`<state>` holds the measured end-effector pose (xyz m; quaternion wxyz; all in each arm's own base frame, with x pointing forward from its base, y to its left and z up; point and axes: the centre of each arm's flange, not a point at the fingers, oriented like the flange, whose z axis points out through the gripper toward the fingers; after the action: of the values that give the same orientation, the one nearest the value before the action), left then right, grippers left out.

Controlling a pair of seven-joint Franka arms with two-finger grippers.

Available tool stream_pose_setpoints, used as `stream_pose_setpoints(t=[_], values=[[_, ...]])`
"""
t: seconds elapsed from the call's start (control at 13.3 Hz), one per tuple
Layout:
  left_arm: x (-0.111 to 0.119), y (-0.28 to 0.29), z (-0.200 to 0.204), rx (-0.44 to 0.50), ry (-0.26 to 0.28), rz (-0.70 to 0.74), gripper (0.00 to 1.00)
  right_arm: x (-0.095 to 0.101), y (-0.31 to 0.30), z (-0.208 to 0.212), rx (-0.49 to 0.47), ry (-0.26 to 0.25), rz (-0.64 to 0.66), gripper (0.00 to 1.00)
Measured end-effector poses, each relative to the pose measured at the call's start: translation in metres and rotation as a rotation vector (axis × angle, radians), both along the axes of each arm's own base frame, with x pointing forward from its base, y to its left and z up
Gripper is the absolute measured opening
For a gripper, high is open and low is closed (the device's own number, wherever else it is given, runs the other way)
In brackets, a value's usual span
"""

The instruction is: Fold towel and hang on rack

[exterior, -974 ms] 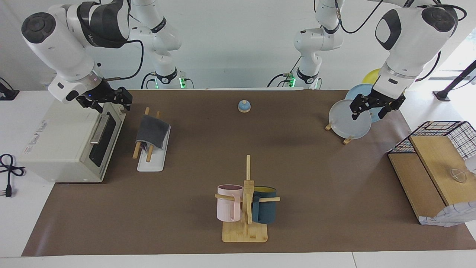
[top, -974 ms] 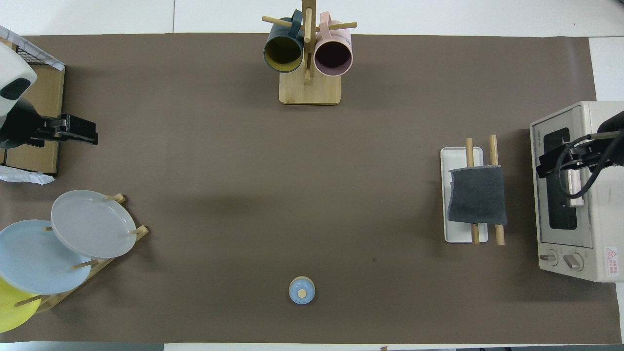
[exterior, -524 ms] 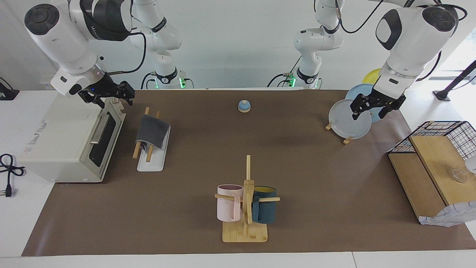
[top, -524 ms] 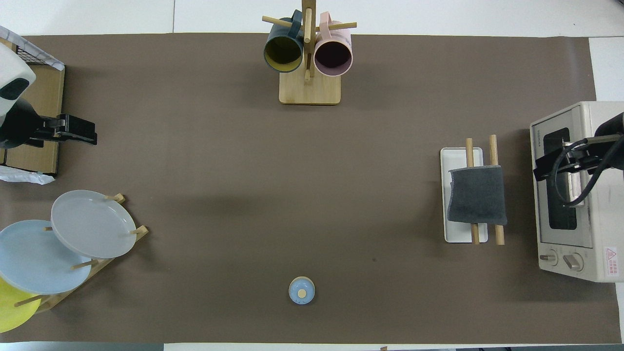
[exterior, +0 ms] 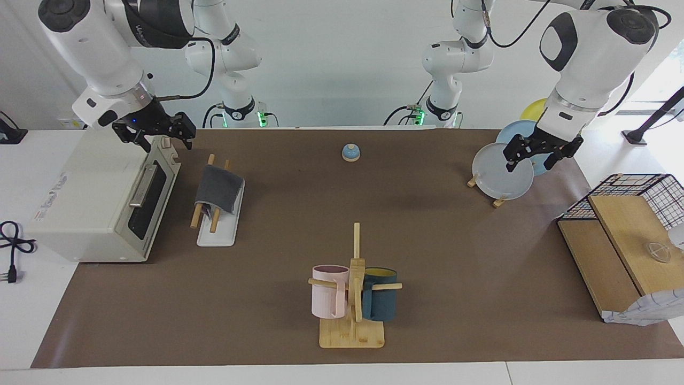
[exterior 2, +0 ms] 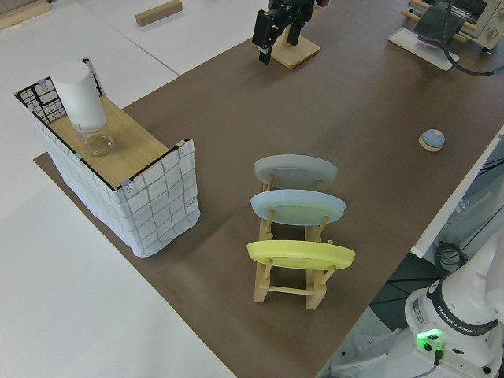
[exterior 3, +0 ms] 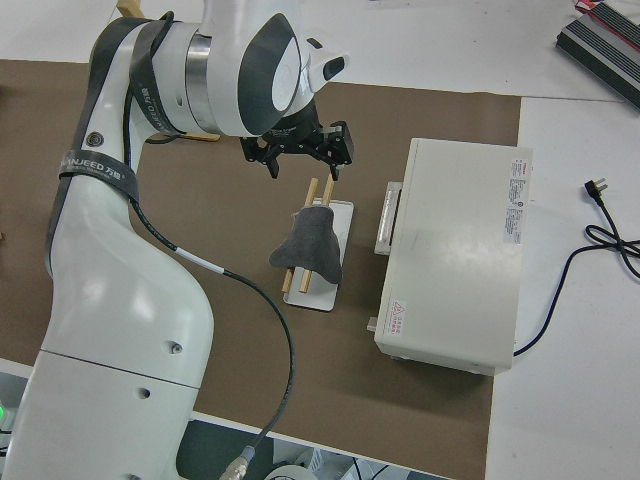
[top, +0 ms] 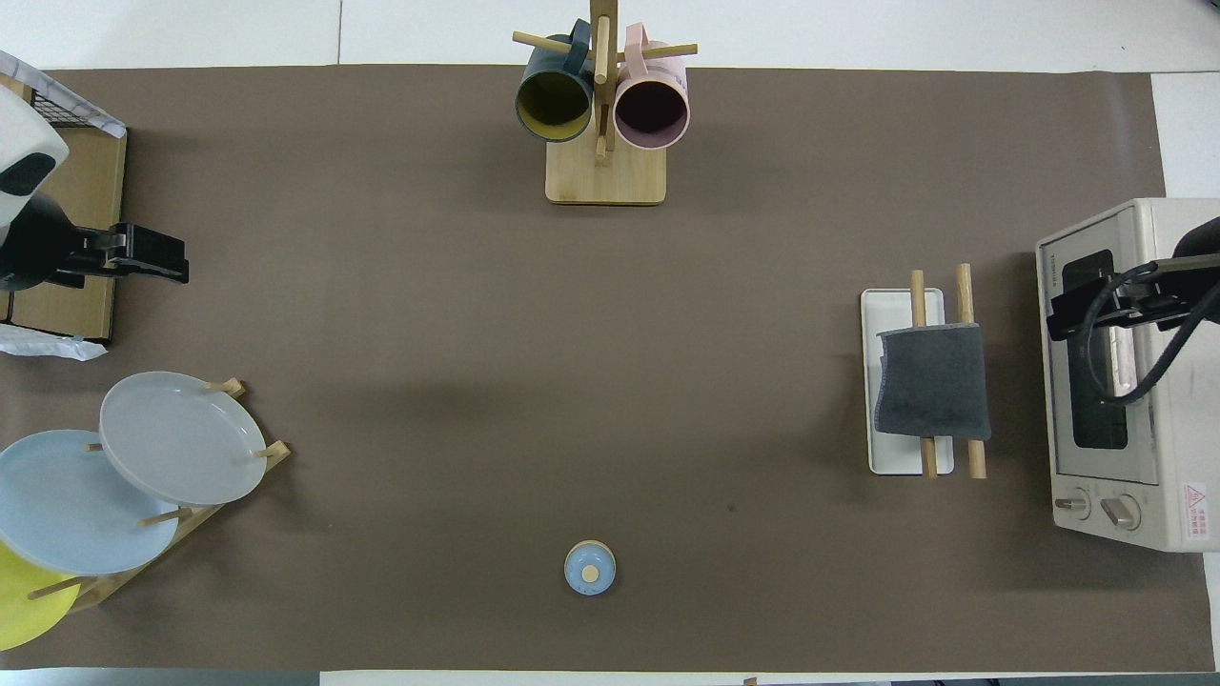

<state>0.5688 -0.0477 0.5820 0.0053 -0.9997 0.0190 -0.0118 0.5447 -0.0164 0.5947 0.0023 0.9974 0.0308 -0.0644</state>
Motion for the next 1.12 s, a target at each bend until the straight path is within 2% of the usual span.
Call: stream_pose_setpoints(t=[0.52,1.12], values=[[0.0,0.0,0.0,0.0,0.0,0.0,1.0,0.004,-0.02,0.006,-0.004,-0.035,-0.038,1.0],[0.0,0.0,0.0,0.0,0.0,0.0,1.0,0.004,-0.041,0.005,-0.005,-0.037,-0.076,1.0]])
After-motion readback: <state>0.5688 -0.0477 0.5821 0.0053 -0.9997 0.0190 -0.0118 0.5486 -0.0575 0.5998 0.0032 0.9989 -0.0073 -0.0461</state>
